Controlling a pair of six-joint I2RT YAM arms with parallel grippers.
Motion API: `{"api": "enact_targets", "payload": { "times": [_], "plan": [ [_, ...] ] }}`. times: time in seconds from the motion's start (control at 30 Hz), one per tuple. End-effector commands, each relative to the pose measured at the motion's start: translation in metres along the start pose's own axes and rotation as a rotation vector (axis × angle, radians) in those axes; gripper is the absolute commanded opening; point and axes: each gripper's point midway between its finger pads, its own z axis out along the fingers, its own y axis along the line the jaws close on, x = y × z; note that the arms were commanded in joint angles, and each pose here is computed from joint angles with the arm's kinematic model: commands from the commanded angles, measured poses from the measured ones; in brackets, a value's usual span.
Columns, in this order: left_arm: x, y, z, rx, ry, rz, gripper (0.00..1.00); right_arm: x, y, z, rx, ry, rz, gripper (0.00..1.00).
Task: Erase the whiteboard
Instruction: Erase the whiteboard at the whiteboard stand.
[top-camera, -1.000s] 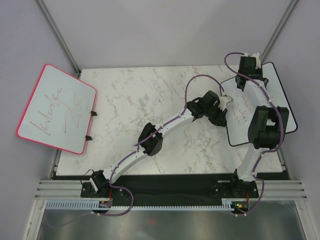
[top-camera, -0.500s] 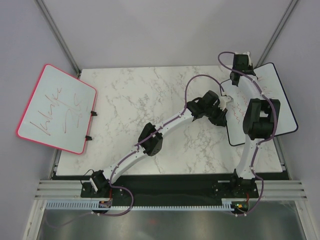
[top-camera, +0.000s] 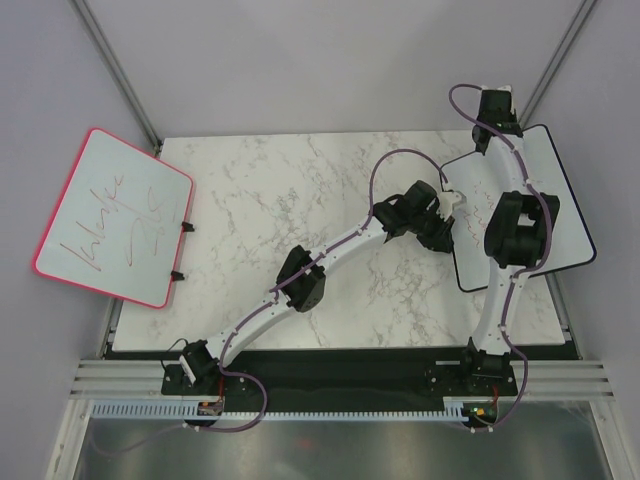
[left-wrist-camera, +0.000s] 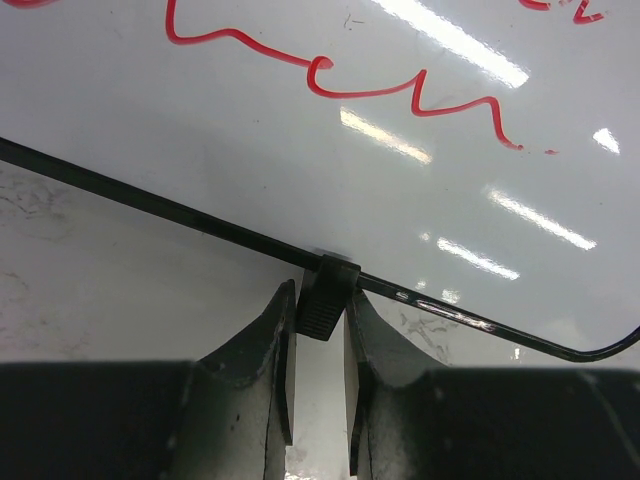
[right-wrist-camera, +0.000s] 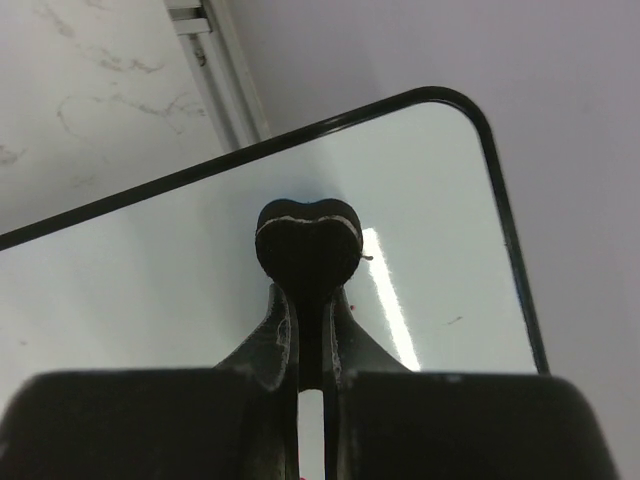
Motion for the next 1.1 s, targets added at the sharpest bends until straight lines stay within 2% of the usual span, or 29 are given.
{"api": "enact_targets", "payload": {
  "times": [0.0,0.1,0.23,0.53,0.63,0.83,1.07],
  "plan": [
    [0.018,0.021,-0.003,-0.068,0.041,-0.130,0.02,0.009,0.048,-0.005,-0.144,0.019,-0.074,0.00],
    [0.017,0.021,-0.003,-0.070,0.040,-0.128,0.02,0.018,0.064,-0.001,-0.163,0.040,-0.079,0.00],
    [0.018,0.022,-0.003,-0.070,0.042,-0.133,0.02,0.018,0.049,0.001,-0.080,0.048,-0.048,0.00],
    [0.017,0.022,-0.004,-0.068,0.040,-0.136,0.02,0.002,-0.058,-0.001,0.207,0.021,0.109,0.00],
    [0.017,0.022,-0.004,-0.068,0.040,-0.136,0.02,-0.007,-0.055,0.001,0.186,-0.012,0.122,0.00],
    [0.018,0.024,-0.004,-0.069,0.042,-0.140,0.02,-0.031,-0.019,-0.004,0.099,-0.085,0.107,0.00],
    [0.017,0.024,-0.004,-0.065,0.038,-0.147,0.02,-0.014,-0.024,-0.009,0.137,-0.037,0.076,0.00]
  ]
}}
